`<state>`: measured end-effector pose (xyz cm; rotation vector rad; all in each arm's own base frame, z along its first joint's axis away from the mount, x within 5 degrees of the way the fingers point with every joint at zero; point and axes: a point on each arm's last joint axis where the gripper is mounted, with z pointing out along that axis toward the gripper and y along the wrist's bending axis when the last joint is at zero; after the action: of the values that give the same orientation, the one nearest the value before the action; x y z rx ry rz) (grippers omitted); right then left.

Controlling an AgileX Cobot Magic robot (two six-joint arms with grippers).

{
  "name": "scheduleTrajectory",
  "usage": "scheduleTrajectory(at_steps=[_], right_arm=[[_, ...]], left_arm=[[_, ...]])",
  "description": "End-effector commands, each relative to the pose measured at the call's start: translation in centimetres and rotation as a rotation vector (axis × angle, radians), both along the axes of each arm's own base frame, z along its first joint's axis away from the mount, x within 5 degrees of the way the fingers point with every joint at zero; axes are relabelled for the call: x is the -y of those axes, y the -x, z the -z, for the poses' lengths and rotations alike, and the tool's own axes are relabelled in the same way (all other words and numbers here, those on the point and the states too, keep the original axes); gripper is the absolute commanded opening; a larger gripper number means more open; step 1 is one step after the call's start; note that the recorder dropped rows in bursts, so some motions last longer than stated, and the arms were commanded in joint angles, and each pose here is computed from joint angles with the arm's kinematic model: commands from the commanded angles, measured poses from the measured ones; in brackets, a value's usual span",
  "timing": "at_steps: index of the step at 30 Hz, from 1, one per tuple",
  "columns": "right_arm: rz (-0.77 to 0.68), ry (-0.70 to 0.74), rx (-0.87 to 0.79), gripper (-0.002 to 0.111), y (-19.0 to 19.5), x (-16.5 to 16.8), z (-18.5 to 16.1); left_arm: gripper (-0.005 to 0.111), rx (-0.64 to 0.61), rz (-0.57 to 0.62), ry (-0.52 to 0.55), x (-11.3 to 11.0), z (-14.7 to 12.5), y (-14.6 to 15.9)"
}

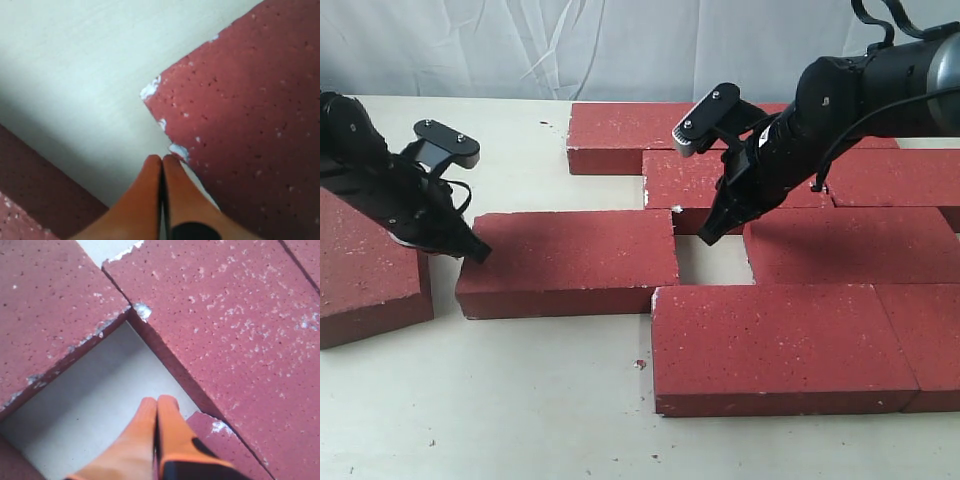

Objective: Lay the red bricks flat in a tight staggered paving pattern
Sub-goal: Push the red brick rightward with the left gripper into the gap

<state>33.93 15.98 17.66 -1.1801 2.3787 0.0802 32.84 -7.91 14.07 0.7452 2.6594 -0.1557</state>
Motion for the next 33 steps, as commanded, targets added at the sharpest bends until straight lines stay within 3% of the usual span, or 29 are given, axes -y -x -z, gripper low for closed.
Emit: scheduleTrajectory(at_steps=[1,13,18,25,33], right_arm=[[0.008,-0.01,0.021,-0.001,-0.2,0.1,-0.4],[0.009,-0.012,0.025,-0.001,-0.2,0.1,-0.4],[0.009,-0.012,0.027,-0.001,-0.2,0.1,-0.4],[0.008,-0.011,0.027,-0.001,-0.2,0.1,-0.4],[0.025,-0.007,0.042,-0.001,-0.5,0.5,-0.5]], left_arm=[[0.0,0.019,-0.029,0.027,0.3,-0.1,-0.4],[0.0,0.01,-0.04,0.04,0.4,-0.1,-0.4],[0.0,0.02,0.031,0.03,1.5,0.0,-0.1],[0.0,0.047,0.022,0.046,2.1,-0.2,-0.2],[0.0,0.065,0.038,0.11,2.7,-0.4,-0.3]])
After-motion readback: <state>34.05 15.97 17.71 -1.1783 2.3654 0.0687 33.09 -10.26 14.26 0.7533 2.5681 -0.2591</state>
